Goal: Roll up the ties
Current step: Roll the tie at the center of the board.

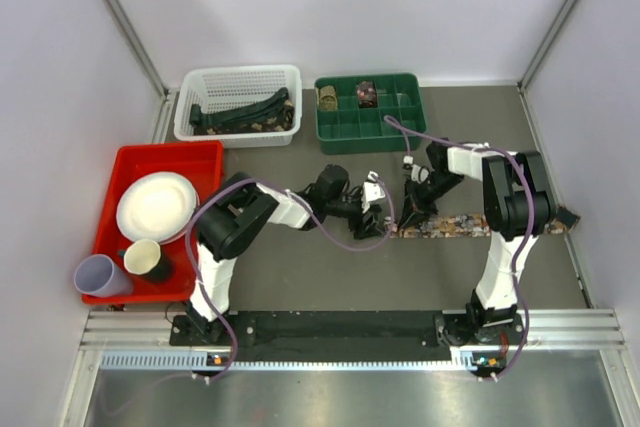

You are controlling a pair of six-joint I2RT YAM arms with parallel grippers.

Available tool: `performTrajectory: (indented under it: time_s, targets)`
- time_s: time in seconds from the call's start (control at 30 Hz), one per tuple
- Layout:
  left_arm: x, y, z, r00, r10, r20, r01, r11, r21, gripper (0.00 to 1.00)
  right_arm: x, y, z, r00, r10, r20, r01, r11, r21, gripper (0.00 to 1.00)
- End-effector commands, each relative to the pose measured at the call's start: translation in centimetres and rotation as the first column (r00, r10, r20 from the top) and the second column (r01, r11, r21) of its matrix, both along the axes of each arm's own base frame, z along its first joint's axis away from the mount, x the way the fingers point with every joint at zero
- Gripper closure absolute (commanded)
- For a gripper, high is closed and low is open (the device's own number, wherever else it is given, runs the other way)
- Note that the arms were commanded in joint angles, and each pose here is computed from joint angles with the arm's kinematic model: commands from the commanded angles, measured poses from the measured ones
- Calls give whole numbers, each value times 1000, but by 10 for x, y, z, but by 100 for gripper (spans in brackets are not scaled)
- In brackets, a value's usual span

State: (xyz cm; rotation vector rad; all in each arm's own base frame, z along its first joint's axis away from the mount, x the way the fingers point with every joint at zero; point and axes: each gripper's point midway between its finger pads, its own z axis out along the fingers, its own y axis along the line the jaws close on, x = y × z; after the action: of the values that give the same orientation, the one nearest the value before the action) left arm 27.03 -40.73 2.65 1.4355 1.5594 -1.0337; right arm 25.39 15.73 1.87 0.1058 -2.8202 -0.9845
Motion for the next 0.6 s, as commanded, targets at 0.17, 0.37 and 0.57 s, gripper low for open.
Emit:
performTrajectory:
  time_s: [0.17, 0.37, 0.57]
  targets:
    - [-34, -9, -37, 988, -27, -150, 29, 1000, 9, 25, 31, -41, -24, 990, 26, 141, 16, 959, -284, 100]
    - [-37, -25, -43, 988, -28, -150, 29, 1000, 6, 29, 37, -40, -23, 986, 34, 165, 17, 953, -302, 100]
    - [-27, -29, -59, 985, 53, -165, -40, 996, 81, 52, 37, -36, -22, 984, 42, 175, 10, 958, -286, 100]
